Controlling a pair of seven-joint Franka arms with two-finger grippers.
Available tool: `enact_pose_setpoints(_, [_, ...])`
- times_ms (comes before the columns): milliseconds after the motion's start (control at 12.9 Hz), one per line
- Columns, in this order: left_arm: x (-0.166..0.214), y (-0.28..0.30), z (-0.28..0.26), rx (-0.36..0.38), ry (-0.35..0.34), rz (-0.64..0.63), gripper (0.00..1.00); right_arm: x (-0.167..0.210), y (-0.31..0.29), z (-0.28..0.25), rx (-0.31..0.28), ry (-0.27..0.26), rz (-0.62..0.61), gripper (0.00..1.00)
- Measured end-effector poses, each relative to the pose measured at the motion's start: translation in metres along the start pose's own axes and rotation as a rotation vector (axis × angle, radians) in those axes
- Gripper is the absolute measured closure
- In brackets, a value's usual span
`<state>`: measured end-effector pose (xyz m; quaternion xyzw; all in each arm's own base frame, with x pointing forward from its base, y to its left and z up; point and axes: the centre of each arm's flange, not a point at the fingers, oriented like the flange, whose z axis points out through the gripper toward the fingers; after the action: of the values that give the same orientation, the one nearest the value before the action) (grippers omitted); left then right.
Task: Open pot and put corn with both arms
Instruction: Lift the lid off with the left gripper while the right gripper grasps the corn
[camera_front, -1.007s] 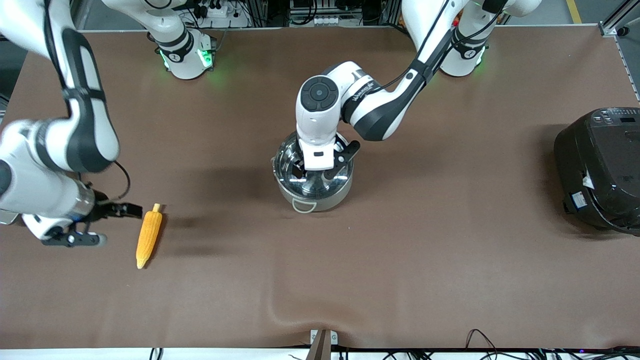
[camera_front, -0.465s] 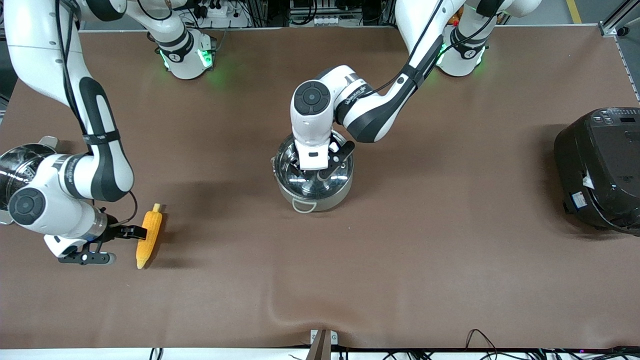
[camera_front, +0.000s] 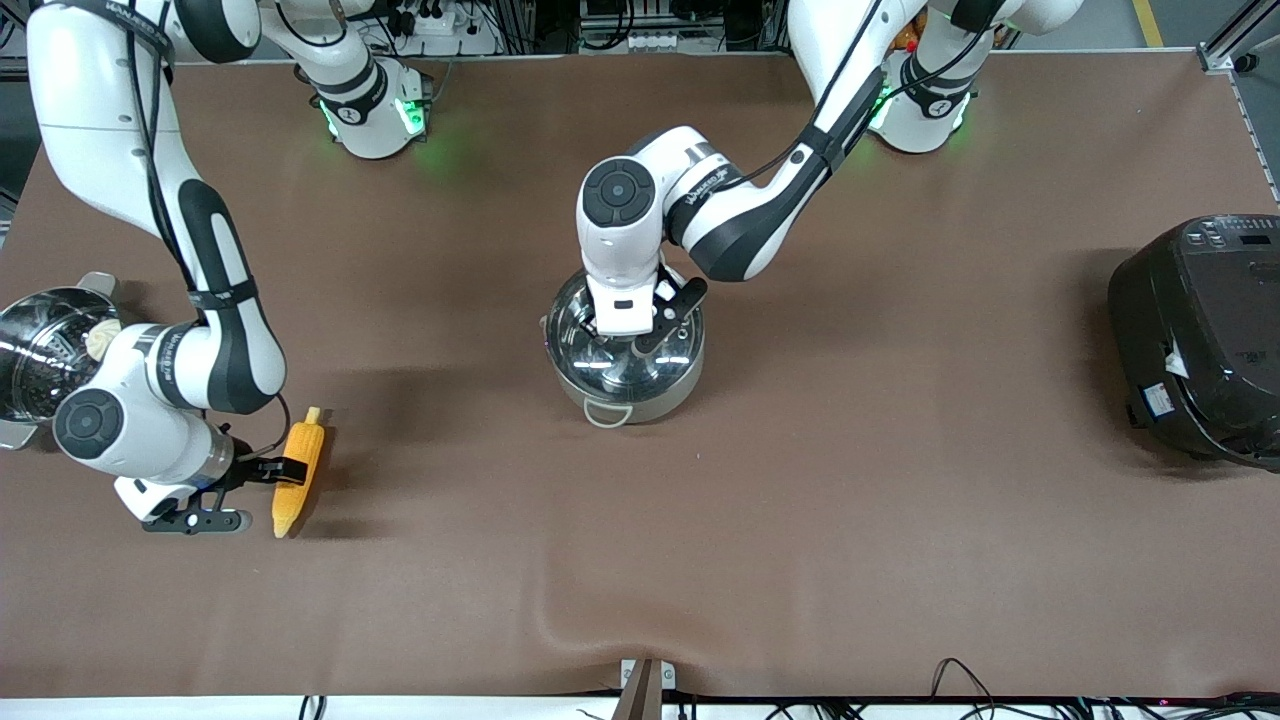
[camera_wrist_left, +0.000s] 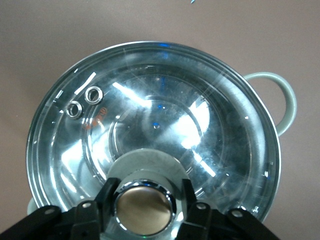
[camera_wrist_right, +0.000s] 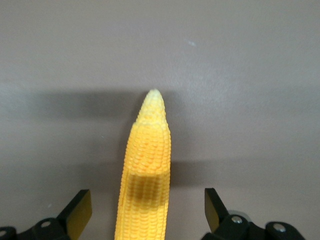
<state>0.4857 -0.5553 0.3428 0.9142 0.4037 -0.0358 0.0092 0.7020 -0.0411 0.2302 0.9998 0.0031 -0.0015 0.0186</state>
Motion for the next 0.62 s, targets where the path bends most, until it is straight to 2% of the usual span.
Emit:
enact_pose_setpoints(77, [0.0, 0.0, 0.0, 0.001, 0.0, 0.0, 0.5, -0.003, 0.001, 0.01, 0.0, -0.016, 0.0, 0.0])
enact_pose_setpoints(465, [-0.001, 0.0, -0.002, -0.002, 0.0, 0.001, 0.5, -0.015, 0.001, 0.043, 0.027, -0.076, 0.022, 0.0])
enact_pose_setpoints(620, [-0.001, 0.0, -0.019, -0.027, 0.001, 0.001, 0.5, -0.019, -0.001, 0.047, 0.032, -0.087, 0.023, 0.0])
